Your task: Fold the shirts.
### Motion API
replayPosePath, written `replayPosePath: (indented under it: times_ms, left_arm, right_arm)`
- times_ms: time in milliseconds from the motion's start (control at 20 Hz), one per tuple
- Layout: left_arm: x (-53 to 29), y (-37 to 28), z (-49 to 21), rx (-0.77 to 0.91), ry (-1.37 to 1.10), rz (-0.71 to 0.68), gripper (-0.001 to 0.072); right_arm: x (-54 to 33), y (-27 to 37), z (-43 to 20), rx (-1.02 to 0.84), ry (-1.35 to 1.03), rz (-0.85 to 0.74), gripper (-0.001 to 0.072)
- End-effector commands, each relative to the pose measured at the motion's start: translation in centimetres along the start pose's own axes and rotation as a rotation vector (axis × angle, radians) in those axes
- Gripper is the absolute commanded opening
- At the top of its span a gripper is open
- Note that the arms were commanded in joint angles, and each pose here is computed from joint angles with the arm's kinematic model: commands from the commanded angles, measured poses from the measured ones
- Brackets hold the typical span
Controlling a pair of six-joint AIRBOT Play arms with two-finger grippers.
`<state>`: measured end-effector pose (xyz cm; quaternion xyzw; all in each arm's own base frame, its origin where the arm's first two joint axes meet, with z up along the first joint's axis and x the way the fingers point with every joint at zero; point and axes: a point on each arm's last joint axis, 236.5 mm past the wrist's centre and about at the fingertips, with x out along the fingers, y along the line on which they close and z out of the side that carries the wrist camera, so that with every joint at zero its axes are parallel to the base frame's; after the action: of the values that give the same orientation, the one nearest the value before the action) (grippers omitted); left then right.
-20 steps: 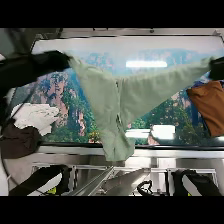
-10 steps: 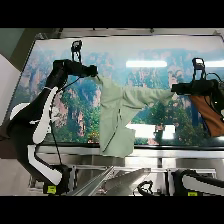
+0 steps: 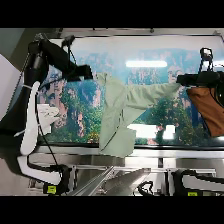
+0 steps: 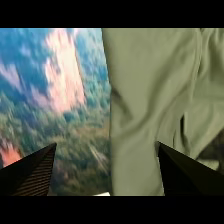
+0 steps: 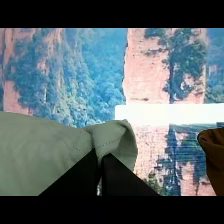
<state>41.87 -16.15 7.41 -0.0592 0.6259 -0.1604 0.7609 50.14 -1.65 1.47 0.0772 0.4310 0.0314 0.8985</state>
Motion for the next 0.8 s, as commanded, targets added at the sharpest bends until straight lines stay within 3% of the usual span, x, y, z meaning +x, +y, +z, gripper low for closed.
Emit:
replayPosePath:
  times_ms: [0, 300, 700, 750]
  left_arm:
    - [3.0, -2.8, -12.7, 0.014, 0.236, 0.012, 0.0691]
    - [9.4, -2.0, -30.3, -0.048, 0.491, 0.114, 0.0691]
    - [13.2, -5.3, -30.6, -0.046, 0.398, 0.013, 0.0689]
    - [14.0, -5.7, -30.4, -0.046, 0.396, -0.007, 0.0636]
  right_arm:
    - [-0.1, -0.1, -0.3, 0.001, 0.018, 0.004, 0.0024]
    - [-0.2, 0.4, -2.3, 0.000, 0.103, 0.025, 0.0024]
    - [-0.3, 0.4, -2.6, 0.000, 0.115, 0.028, 0.0024]
    - [-0.3, 0.4, -2.7, 0.000, 0.119, 0.028, 0.0024]
